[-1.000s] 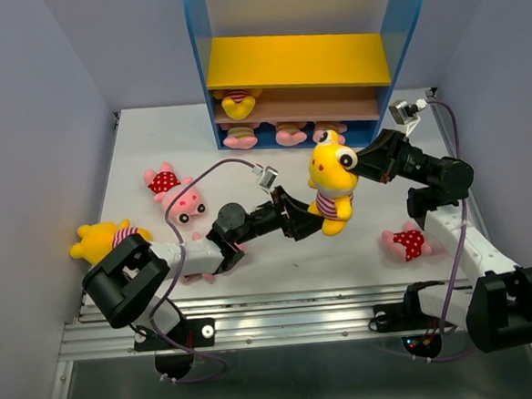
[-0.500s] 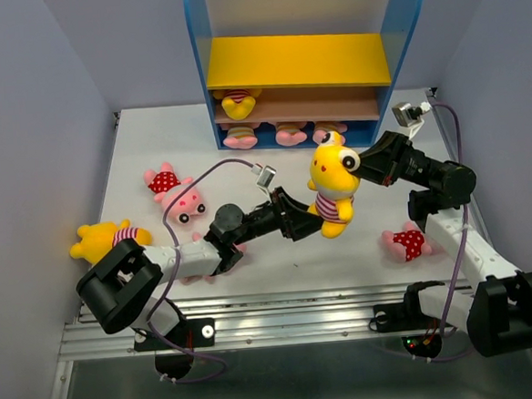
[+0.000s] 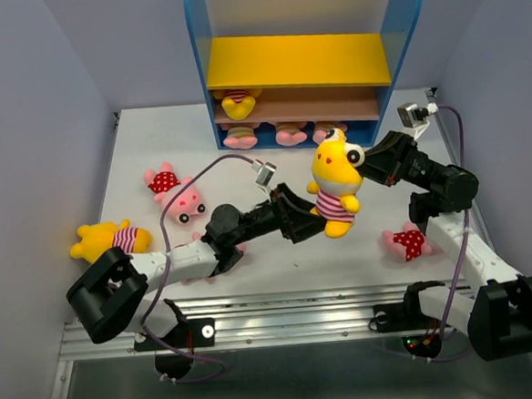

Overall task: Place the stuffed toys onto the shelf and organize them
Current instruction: Pass the stuffed toy from the right arm to the left

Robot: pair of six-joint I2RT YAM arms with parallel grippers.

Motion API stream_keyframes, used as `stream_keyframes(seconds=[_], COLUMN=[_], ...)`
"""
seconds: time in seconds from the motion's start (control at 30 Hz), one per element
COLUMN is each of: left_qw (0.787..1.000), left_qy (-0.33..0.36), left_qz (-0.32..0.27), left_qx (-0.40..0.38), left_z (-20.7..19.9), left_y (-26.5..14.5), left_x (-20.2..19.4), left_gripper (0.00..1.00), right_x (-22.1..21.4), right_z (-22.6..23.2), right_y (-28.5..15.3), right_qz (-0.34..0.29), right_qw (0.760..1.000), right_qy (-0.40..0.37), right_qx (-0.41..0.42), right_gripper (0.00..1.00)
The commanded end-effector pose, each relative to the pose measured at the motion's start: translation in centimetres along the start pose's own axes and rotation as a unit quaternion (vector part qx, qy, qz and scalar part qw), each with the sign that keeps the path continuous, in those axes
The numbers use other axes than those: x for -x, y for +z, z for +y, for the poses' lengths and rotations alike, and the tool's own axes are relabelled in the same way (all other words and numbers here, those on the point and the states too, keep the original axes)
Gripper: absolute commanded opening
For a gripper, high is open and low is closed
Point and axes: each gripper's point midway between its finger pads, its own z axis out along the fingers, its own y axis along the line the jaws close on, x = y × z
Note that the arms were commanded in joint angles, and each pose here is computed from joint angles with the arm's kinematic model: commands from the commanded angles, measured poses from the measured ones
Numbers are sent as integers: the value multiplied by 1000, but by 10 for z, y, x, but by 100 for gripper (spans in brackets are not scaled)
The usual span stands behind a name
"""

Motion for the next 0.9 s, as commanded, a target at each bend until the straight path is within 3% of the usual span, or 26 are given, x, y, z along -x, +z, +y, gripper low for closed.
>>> stream_keyframes(seconds=[0.0,0.3,0.5,0.63,0.7,0.77,0.87], left_qw=[887,880,881,883,883,885,910], left_qy=[194,196,186,181,183,184,185], left_qz=[-232,-249,-247,-240,-239,-242,-228], left_qx=[-348,-353,-357,-360,-359,-353,-292], left_z=[-197,-207,-207,-208,-207,-204,-183], left_y=[-66,-76,-73,-72,-71,-71,-55], left_x=[89,95,96,95,94,94,95], left_gripper=[89,89,78,61,28,2,0], right_x=[-4,0,-4,-4,-4,-5,-8], right_z=[25,32,23,21,20,17,12], right_y=[-1,1,-2,-2,-2,-2,-1], right_qz=[12,6,5,5,7,10,27], right_qw=[998,997,998,998,998,998,996], right_qy=[-48,-54,-52,-55,-58,-61,-87], right_qx=[37,50,41,39,37,33,24], right_gripper=[1,1,1,1,6,14,30])
